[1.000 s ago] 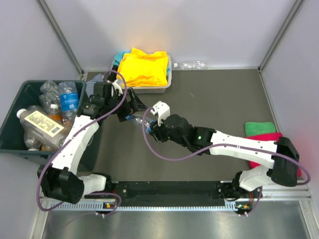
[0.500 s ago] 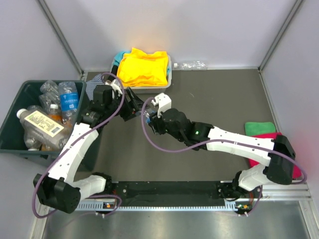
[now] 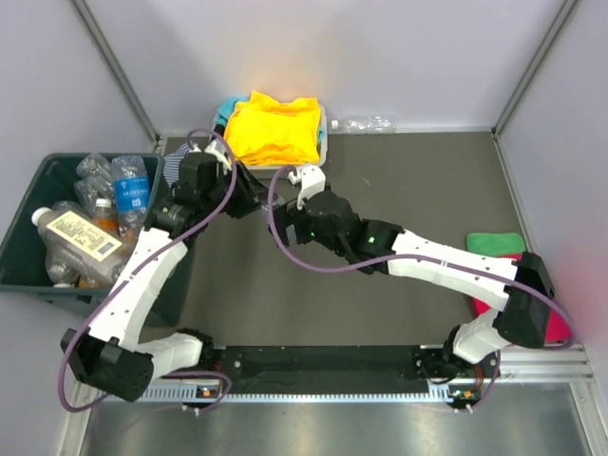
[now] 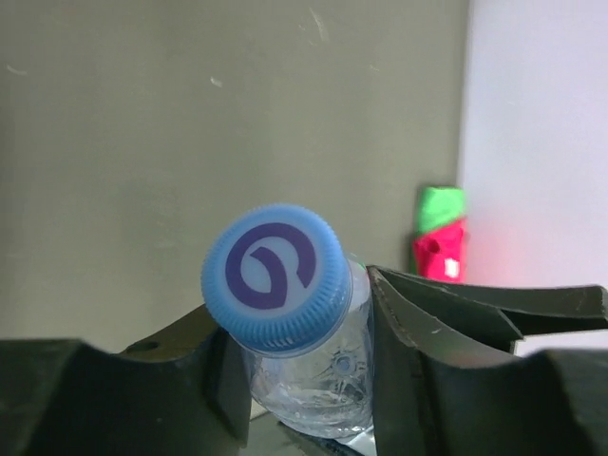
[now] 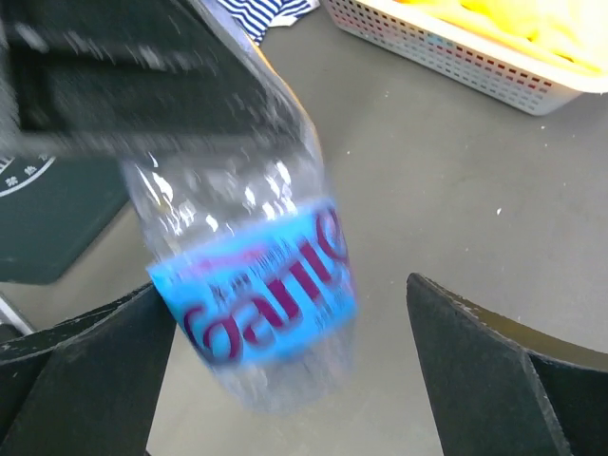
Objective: Put the plastic bottles in the bin
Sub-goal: Place the plastic bottle in the trash bin.
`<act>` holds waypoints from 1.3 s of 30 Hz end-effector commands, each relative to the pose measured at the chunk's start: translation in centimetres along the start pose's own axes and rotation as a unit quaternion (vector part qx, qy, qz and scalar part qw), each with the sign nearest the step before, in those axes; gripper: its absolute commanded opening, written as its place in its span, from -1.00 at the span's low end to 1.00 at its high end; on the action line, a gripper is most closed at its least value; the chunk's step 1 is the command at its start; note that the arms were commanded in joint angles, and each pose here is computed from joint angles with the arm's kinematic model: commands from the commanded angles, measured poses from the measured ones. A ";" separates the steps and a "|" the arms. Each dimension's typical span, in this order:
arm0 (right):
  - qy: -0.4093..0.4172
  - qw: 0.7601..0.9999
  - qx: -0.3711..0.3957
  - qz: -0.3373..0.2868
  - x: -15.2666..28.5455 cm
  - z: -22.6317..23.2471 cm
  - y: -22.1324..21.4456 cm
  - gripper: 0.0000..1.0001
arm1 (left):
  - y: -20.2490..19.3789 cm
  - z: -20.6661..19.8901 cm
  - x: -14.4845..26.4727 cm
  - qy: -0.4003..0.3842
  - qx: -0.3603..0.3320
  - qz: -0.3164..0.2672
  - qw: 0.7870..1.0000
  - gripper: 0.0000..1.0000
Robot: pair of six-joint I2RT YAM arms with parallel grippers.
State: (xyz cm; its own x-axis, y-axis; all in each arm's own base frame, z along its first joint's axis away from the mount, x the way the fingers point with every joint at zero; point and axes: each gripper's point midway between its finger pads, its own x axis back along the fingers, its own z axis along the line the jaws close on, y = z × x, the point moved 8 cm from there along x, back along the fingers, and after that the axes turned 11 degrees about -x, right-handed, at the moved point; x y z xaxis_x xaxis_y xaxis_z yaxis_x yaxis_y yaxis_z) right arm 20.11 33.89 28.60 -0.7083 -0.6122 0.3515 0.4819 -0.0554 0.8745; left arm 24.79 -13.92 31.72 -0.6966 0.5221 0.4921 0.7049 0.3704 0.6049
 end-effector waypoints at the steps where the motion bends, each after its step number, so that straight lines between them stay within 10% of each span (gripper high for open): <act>1: -0.007 0.999 -0.030 -0.037 2.0 -1.0 3.1 0.98 | 3.4 0.0 2.6 0.103 -0.066 -0.061 0.991 -0.42; 16: -0.073 0.994 -0.077 -0.025 4.7 -6.8 3.7 0.98 | 18.9 0.5 14.4 0.406 -0.132 -0.276 0.861 -0.37; 28: -0.068 0.996 -0.064 -0.009 4.2 -6.9 4.3 0.97 | 19.3 3.7 23.7 0.641 -0.107 -0.346 0.677 -0.27; 36: -0.061 0.996 -0.059 0.007 3.4 -6.6 4.6 0.98 | 18.0 7.4 24.3 0.688 -0.085 -0.313 0.649 -0.21; 39: -0.060 0.996 -0.059 0.012 3.0 -6.5 4.6 0.98 | 17.4 8.9 24.4 0.701 -0.074 -0.298 0.644 0.13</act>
State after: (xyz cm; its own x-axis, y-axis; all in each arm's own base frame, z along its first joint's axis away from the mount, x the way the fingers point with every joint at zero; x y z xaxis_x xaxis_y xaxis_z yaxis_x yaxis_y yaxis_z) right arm 22.84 26.31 29.57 -0.7406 -0.4924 0.4572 0.5764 -0.1158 0.8089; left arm 22.15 10.85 48.87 -0.3976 -0.8995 0.1813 0.3334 0.0425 0.9418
